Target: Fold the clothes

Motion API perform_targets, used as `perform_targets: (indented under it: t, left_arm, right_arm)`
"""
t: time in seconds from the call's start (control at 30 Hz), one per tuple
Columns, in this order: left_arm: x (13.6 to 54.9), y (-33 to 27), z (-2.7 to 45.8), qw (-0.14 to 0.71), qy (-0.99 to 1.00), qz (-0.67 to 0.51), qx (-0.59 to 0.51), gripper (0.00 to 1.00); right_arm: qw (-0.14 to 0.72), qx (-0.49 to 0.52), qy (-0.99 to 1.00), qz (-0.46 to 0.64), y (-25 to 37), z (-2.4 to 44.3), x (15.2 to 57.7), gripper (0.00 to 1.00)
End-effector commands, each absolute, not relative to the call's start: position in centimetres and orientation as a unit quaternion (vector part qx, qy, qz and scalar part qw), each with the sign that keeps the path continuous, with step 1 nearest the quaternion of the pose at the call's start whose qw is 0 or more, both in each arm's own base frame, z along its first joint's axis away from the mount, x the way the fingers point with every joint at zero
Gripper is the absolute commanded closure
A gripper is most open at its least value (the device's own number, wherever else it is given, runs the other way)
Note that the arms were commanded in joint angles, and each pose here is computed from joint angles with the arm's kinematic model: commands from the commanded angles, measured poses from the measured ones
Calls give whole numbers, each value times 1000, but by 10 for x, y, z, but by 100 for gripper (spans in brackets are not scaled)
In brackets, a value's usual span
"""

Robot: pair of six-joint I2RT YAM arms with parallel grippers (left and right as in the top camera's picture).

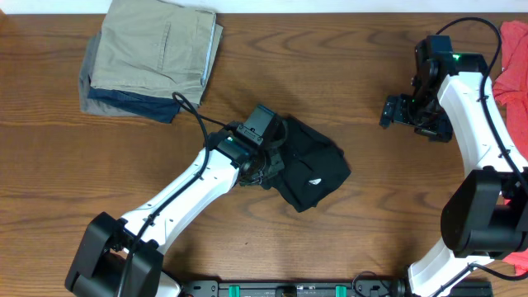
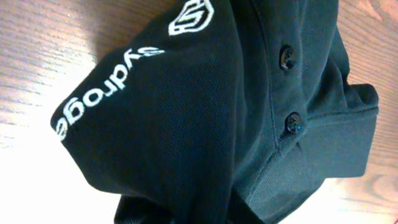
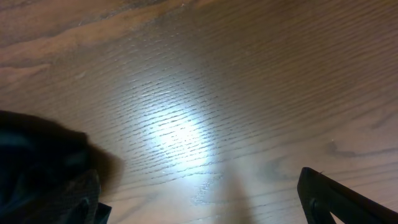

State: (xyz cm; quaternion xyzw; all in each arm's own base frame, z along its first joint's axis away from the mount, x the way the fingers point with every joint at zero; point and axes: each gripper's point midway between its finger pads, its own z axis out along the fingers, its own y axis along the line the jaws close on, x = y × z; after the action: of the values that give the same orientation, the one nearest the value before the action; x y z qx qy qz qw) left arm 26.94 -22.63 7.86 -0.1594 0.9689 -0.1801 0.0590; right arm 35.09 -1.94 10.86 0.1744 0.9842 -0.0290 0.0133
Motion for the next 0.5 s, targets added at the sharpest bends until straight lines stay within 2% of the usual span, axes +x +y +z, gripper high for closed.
perform_targets:
  t: [0.0,0.17,0.3,0.47]
  left_arm:
    - [272,-228,83,61,968,-187,-154,83]
    - [271,-229,80,59,969,-185,-153,83]
    - [276,-232,77,64,968,-189,-152,94]
    - [281,-236,66,62,969,-187,-152,94]
  right_arm:
    - [18,172,984,-35,-24,112,351,1]
    - [18,171,984,-35,-24,112,351,1]
    - [18,172,984,-35,-24,112,351,1]
    - [18,171,984,-35,-24,112,351,1]
